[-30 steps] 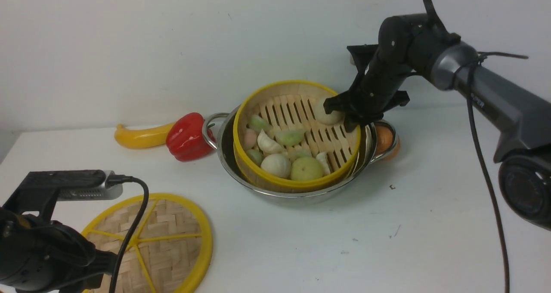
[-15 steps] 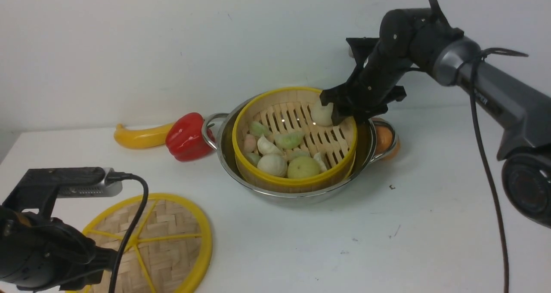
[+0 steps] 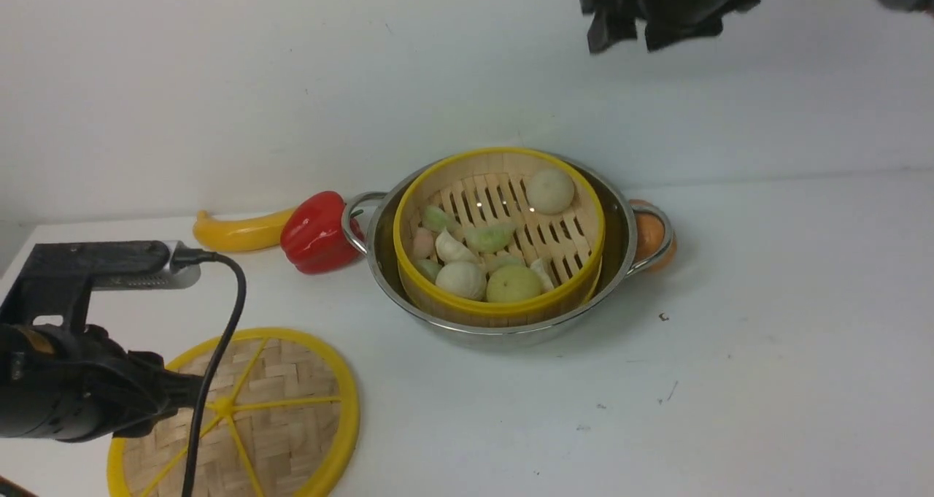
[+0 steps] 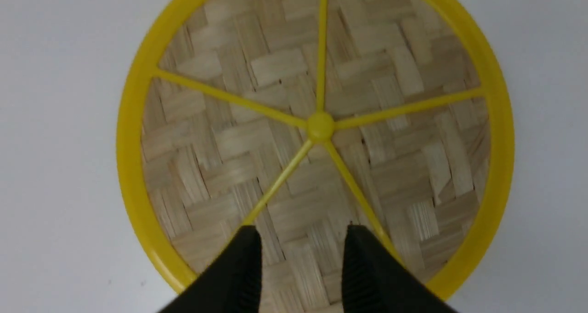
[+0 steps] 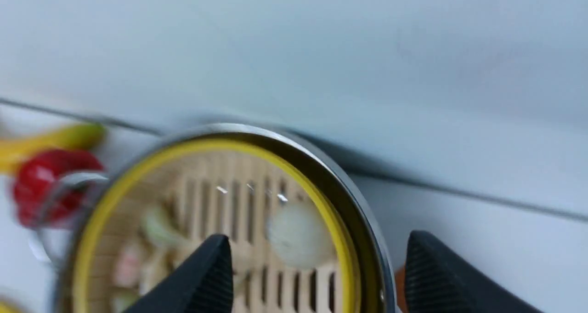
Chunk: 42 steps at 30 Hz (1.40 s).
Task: Place the steamer in the pot on the white table, and put the lid on the steamer.
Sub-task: 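Grasp the bamboo steamer lid lying on the table by its centre knob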
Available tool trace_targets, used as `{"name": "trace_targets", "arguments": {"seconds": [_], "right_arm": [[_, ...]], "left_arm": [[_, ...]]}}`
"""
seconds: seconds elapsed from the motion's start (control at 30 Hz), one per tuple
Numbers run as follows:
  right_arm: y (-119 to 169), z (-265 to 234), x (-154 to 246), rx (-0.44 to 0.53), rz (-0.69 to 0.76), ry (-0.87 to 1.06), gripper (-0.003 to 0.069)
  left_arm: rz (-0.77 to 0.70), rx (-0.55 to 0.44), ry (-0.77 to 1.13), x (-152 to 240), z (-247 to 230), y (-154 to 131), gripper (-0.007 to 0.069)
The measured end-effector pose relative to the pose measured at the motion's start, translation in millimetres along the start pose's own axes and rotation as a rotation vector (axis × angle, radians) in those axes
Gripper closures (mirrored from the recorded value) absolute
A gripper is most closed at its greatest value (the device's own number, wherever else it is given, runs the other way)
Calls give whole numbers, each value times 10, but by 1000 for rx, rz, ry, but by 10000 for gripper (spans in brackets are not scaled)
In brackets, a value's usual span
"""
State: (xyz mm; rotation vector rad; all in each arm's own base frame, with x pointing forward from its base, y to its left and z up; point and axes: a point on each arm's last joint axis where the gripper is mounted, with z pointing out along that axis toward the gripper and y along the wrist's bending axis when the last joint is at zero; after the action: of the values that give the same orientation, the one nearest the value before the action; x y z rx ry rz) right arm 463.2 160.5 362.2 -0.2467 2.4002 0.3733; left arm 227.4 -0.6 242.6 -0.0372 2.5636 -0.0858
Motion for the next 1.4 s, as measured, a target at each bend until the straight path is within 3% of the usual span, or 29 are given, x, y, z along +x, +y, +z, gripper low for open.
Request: {"name": "trace_targets", "arguments": {"seconds": [0.17,0.33,0.7,0.93,1.3,1.4], "right_arm": [[66,-899,18,5,-70,-84,209],[7,-1458,479,83,-124,-22,243],[-48,-2470,1660,107,-172,-17,296],[-57,-2775,1847,128,-190,-93,299],[-69,-2795,1851,143,-195,-100,299],[-69,-2795,1851,143,-195,-100,299]], "left_arm": [[0,-4,-50,-46,1,4,384],[-22,3,-24,-67,137,5,384],[-25,18,194,-475,781,10,384],[-38,43,386,-455,1005,-14,384],[-4,55,411,-414,1181,-146,389],[-4,40,418,-412,1204,-136,439]]}}
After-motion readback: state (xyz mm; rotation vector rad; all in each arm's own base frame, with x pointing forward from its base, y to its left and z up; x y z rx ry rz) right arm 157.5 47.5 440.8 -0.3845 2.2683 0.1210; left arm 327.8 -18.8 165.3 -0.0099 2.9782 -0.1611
